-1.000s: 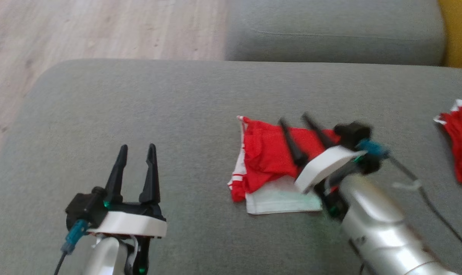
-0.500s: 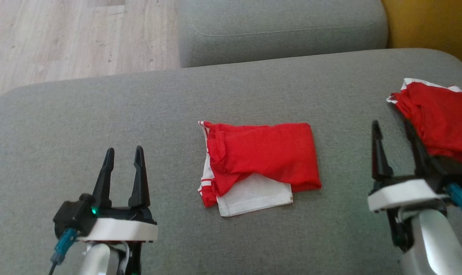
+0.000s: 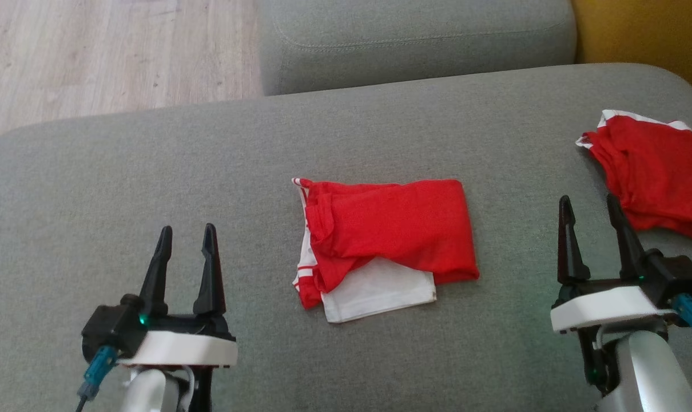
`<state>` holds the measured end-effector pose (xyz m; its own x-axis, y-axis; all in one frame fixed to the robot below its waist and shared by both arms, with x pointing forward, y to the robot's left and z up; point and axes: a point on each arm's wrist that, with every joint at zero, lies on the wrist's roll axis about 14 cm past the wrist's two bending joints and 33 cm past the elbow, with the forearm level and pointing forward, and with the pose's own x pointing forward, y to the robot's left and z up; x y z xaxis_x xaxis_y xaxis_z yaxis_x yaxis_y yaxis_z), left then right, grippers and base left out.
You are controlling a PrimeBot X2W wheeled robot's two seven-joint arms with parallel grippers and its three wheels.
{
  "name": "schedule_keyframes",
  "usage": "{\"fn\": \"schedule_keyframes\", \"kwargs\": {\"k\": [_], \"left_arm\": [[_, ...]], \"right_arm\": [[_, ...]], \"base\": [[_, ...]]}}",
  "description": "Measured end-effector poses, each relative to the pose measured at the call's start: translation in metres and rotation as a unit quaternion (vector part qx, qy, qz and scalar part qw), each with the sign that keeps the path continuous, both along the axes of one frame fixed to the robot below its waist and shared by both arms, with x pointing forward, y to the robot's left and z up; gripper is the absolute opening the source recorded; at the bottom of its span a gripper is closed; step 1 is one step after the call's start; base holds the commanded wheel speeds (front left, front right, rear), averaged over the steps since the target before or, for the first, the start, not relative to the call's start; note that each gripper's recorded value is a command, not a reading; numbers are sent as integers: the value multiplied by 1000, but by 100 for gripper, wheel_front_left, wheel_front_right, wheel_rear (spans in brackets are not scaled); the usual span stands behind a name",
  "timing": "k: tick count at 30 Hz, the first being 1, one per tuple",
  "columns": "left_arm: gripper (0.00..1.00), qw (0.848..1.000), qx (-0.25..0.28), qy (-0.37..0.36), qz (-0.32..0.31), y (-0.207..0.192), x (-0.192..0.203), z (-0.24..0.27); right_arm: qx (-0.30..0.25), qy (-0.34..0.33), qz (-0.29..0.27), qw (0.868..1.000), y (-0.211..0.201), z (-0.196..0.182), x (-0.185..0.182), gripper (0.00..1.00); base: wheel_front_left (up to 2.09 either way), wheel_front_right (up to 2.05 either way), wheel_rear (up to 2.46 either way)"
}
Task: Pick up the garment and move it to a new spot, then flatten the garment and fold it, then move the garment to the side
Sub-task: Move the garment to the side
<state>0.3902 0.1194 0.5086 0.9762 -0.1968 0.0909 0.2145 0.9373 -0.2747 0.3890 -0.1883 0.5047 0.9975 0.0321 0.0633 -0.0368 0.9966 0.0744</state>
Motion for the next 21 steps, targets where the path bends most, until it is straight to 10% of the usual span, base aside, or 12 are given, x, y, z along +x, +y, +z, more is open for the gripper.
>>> {"fn": "schedule_keyframes", "kwargs": {"k": [13,21], "left_arm": [[100,1000,3,19,8,6,5,-13],[100,999,8,31,28,21,4,-21]], "right_arm": [[16,91,53,994,39,-54,31,100],[43,223,98,969,77,-112,40,100]], "base": [[0,0,0],[0,0,0]]}}
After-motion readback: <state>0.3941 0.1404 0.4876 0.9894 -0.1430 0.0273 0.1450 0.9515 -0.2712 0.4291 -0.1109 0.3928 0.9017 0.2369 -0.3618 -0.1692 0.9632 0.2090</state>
